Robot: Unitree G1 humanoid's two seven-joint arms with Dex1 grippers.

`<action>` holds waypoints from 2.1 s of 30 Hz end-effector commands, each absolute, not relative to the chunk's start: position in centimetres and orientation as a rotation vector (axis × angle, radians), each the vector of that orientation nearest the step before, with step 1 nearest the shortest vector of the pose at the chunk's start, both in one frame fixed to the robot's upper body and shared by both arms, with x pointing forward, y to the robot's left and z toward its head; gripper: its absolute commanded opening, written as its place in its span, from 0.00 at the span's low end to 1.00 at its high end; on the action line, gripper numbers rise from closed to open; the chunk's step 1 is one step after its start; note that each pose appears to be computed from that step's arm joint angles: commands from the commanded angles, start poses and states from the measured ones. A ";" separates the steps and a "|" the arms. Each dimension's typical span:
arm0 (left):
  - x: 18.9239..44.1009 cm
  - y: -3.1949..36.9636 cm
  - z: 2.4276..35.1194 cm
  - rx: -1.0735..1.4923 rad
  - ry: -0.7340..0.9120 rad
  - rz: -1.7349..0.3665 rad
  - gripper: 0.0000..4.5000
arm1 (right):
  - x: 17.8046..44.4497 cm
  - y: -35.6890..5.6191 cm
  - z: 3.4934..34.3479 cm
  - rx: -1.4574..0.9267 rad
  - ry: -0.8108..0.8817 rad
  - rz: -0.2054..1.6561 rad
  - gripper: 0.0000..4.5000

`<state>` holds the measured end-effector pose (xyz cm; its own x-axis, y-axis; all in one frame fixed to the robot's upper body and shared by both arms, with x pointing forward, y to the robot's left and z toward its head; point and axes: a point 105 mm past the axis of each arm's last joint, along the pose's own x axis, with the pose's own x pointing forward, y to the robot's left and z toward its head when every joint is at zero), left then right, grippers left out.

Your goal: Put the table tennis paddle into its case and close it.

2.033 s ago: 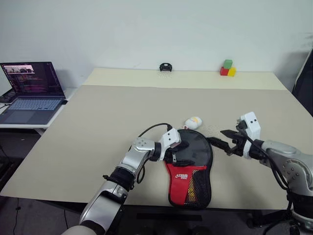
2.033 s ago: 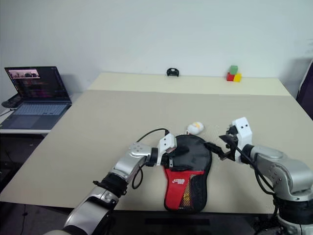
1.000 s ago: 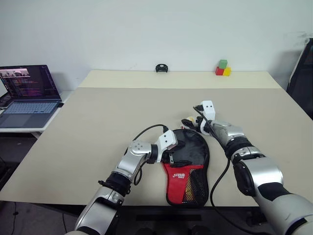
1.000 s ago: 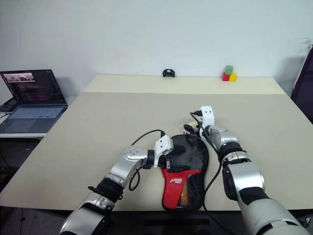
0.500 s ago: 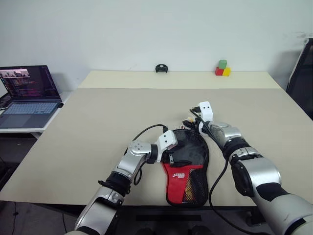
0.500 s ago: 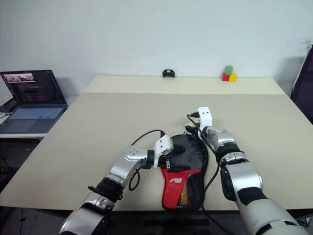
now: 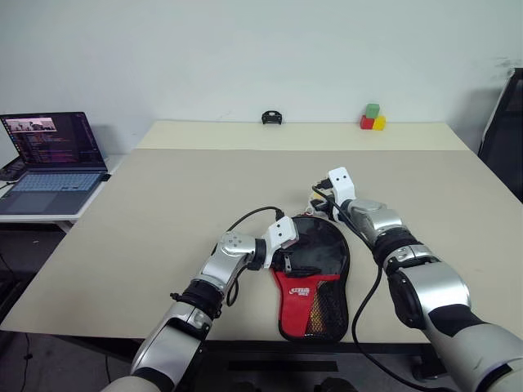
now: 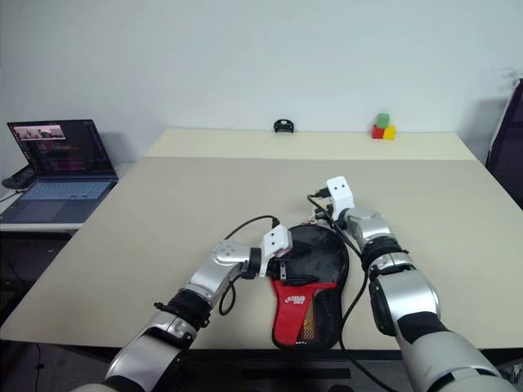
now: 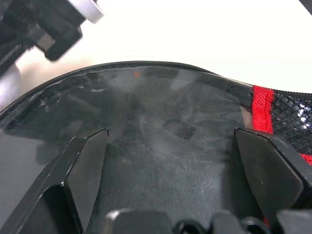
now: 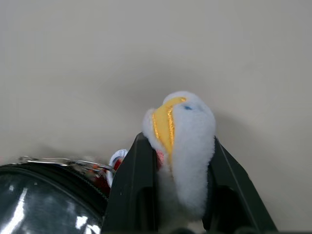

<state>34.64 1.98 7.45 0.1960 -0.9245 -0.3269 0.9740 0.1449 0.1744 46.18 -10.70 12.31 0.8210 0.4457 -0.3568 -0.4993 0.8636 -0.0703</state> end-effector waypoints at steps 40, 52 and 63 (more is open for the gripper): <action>32.6 2.5 1.1 0.331 0.434 -1.448 1.00 | 29.4 -19.9 12.8 -0.215 0.598 0.620 0.14; 32.6 2.1 1.1 0.331 0.434 -1.448 1.00 | 24.2 -19.2 11.2 -0.228 0.751 0.834 0.14; 32.5 1.9 1.1 0.330 0.435 -1.453 1.00 | 18.7 -18.7 9.6 -0.224 0.888 1.027 0.12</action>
<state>33.86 -0.38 6.43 0.0823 -0.9417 -0.3261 0.9940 0.0540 0.0951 20.73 -19.97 9.62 0.3309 0.5888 -0.7374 -0.7788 0.6117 0.1390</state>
